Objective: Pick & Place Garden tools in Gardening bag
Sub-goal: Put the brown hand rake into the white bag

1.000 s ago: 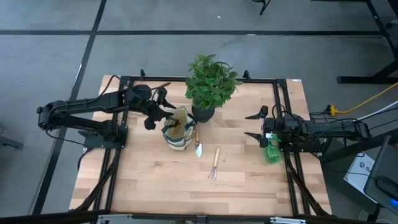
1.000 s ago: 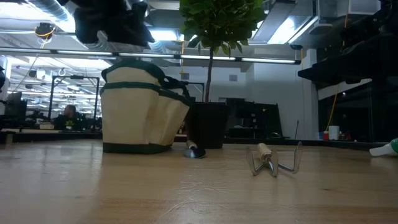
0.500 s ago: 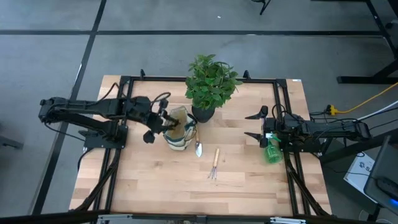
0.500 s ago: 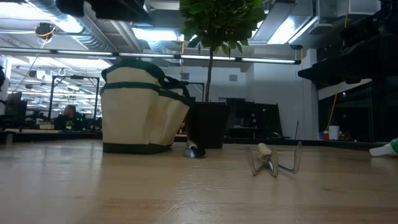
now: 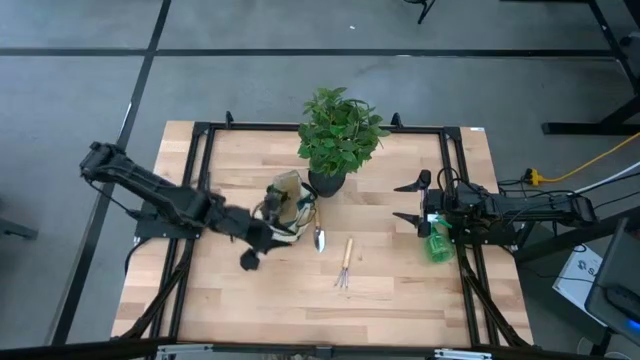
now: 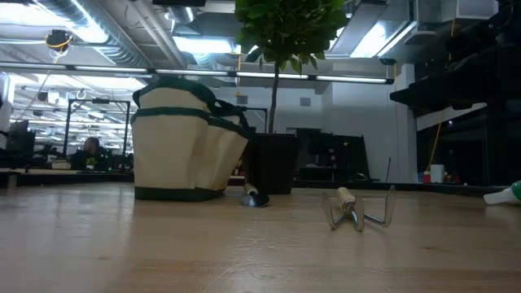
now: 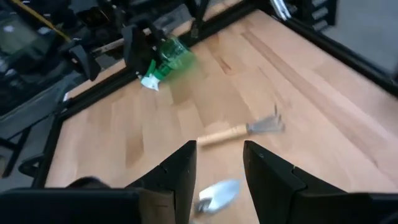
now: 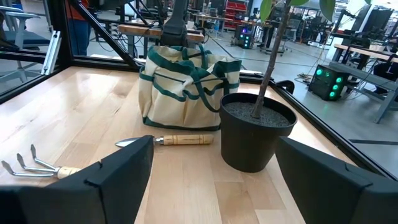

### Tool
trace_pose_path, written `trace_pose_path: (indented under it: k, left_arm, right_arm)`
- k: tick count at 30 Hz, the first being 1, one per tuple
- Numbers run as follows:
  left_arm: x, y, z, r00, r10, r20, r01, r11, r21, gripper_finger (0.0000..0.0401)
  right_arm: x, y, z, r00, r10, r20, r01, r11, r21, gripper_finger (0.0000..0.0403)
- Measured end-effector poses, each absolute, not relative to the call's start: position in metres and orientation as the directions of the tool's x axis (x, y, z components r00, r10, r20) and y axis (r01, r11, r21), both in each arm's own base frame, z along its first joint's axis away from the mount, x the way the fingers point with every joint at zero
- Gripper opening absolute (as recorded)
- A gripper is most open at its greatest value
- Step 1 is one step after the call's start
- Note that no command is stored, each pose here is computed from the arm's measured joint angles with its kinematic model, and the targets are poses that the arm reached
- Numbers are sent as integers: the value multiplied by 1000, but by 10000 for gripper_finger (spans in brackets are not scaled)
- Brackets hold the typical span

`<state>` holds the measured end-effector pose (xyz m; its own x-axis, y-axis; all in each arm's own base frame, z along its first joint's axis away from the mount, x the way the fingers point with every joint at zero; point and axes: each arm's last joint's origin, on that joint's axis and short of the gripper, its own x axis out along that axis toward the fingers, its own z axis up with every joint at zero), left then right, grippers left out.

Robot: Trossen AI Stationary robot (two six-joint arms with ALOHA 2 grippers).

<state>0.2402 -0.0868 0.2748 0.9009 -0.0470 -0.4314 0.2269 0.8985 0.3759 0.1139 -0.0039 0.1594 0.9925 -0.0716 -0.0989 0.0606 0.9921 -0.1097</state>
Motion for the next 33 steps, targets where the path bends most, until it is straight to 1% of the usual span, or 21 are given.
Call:
trace_pose_path:
  k: [6,10,16,20,22,25,28,33]
  left_arm:
    - [267,-117,252,934,7,-358,121,934,335,127]
    - [286,-131,231,951,77,-298,18,952,304,127]
    - [309,-144,191,951,167,-260,-81,947,312,127]
    - [324,-142,169,953,217,-210,-154,948,278,127]
    - [329,-140,158,953,216,-212,-150,946,289,127]
    - [332,-141,147,956,177,-236,-102,948,301,127]
    - [332,-142,141,955,160,-251,-78,948,308,127]
    - [332,-144,142,957,150,-249,-46,924,381,127]
  right_arm:
    - [114,-4,159,993,-72,-99,61,992,-110,341]
    - [114,-4,159,992,-72,-99,61,992,-110,341]
    - [114,-4,159,993,-72,-99,61,992,-110,341]
    - [114,-4,159,993,-72,-99,61,992,-110,341]
    - [114,-4,159,993,-71,-99,60,992,-110,341]
    - [114,-4,159,993,-71,-99,60,992,-110,341]
    - [114,-4,159,993,-72,-99,61,992,-110,341]
    - [114,-4,159,993,-72,-99,61,992,-110,341]
